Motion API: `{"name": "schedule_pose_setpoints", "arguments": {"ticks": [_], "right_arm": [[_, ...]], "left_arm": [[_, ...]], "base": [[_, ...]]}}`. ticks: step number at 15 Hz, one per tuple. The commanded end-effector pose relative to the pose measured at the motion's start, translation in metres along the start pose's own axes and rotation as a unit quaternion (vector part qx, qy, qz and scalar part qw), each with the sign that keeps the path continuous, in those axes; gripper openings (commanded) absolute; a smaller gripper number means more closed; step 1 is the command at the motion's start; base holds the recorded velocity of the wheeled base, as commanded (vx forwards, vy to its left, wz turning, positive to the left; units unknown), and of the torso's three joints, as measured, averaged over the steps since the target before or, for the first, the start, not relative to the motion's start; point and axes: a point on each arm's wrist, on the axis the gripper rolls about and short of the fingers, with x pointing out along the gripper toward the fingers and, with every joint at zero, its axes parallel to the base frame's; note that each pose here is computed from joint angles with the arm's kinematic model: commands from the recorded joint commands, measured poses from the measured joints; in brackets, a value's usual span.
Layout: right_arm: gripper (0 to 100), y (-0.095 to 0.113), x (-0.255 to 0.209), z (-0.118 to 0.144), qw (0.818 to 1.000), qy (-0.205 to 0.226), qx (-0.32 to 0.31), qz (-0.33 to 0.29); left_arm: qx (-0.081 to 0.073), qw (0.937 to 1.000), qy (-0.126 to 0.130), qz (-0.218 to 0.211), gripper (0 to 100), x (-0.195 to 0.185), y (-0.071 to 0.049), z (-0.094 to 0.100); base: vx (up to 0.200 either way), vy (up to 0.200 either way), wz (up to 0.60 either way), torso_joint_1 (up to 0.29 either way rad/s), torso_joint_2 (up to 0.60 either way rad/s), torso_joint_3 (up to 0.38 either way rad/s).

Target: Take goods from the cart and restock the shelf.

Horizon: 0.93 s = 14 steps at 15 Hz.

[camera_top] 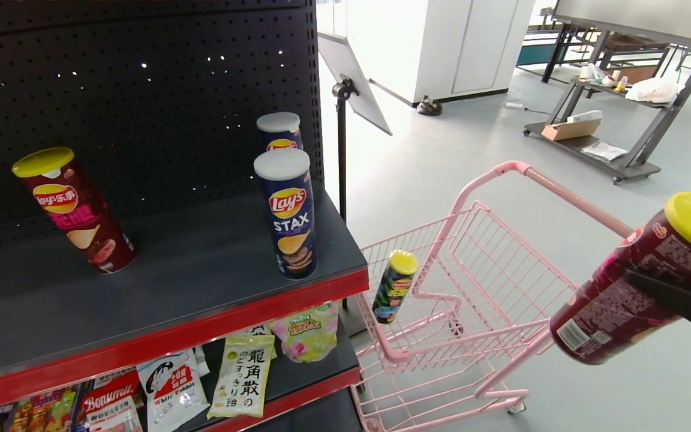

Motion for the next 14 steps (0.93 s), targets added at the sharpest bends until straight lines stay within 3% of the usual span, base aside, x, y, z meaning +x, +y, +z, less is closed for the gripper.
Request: {"name": "schedule_pose_setpoints", "arguments": {"ticks": [1,6,12,14], "right_arm": [[0,-0.0007,0.0137,0.0008,1.000,0.021,-0.004,0.003],[0,0.0011,0.0216,0.0023,0.999,0.029,-0.023,0.013],[0,0.0015,0.0208,-0.0018,0.999,0.035,-0.024,0.013],[0,0.0017,0.0202,-0.0039,0.999,0.038,-0.024,0.013]], "left_arm": [[0.000,1.0000,0.001,0.000,100,0.0001,0.0000,0.0000],[0.000,1.0000,0.001,0.000,100,0.0001,0.0000,0.0000],[0.000,1.0000,0.001,0.000,100,0.0001,0.0000,-0.0002],[0.000,1.0000,0.001,0.000,100,0.0001,0.0000,-0.0002]], "base": [[0.000,0.000,0.00,0.041,-0.08,-0.046],[0.000,0.000,0.00,0.000,0.00,0.000],[-0.200,0.000,0.00,0.004,0.00,-0.001],[0.000,0.000,0.30,-0.001,0.00,0.001]]}}
